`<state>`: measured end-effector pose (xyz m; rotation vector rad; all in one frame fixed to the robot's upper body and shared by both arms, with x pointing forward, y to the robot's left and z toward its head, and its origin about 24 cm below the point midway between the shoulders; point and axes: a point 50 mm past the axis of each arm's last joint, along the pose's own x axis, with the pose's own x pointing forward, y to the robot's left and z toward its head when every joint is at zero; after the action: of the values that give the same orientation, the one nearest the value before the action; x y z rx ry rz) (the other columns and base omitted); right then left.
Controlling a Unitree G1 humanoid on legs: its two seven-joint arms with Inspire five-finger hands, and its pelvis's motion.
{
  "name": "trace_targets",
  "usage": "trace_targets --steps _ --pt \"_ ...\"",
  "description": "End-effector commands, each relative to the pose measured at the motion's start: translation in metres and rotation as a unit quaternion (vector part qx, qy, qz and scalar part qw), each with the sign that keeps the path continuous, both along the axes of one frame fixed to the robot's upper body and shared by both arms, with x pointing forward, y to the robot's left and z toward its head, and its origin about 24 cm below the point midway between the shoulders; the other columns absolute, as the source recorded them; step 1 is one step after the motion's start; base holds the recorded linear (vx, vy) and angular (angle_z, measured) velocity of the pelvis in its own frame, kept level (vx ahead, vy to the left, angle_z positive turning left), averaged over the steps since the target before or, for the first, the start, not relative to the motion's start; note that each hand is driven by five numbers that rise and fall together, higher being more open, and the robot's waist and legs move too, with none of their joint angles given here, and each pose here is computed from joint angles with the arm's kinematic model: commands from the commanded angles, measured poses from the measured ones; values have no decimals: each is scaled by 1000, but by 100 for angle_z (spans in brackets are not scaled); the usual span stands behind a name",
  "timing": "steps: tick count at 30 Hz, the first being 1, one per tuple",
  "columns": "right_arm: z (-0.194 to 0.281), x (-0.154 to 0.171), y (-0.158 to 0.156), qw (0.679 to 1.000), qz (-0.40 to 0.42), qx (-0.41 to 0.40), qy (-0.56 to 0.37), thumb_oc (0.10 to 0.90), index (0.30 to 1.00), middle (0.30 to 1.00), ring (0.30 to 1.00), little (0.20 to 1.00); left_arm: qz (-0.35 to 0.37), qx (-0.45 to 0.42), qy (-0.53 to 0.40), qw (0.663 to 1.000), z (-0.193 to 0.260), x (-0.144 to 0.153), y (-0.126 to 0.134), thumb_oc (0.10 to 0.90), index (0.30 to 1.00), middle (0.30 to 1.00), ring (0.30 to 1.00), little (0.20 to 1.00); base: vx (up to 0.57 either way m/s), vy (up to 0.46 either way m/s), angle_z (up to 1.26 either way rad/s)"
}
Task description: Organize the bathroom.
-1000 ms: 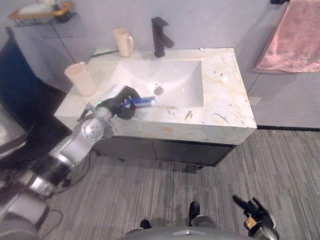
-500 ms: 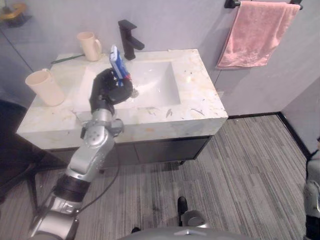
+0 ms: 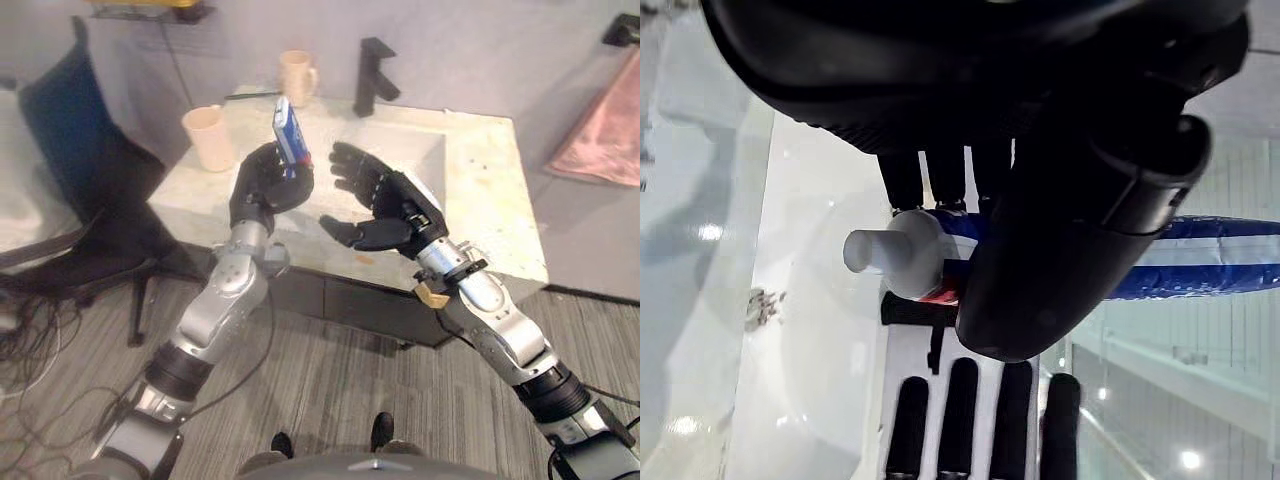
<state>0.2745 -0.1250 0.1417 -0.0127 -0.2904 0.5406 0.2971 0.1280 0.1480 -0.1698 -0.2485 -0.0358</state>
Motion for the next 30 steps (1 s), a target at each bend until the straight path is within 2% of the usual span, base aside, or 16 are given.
trace_targets --steps 1,10,30 --pt "73 9 16 986 28 74 -145 800 900 900 900 900 -62 17 -179 982 62 -2 -22 400 300 300 300 300 24 -12 7" --pt "90 19 14 979 -35 94 -179 800 900 900 900 900 -83 33 -157 984 52 1 -30 400 300 300 300 300 10 -6 0" --pt "110 27 32 978 -5 95 -186 800 900 900 900 900 -121 55 -108 985 33 3 -44 400 300 300 300 300 8 -4 0"
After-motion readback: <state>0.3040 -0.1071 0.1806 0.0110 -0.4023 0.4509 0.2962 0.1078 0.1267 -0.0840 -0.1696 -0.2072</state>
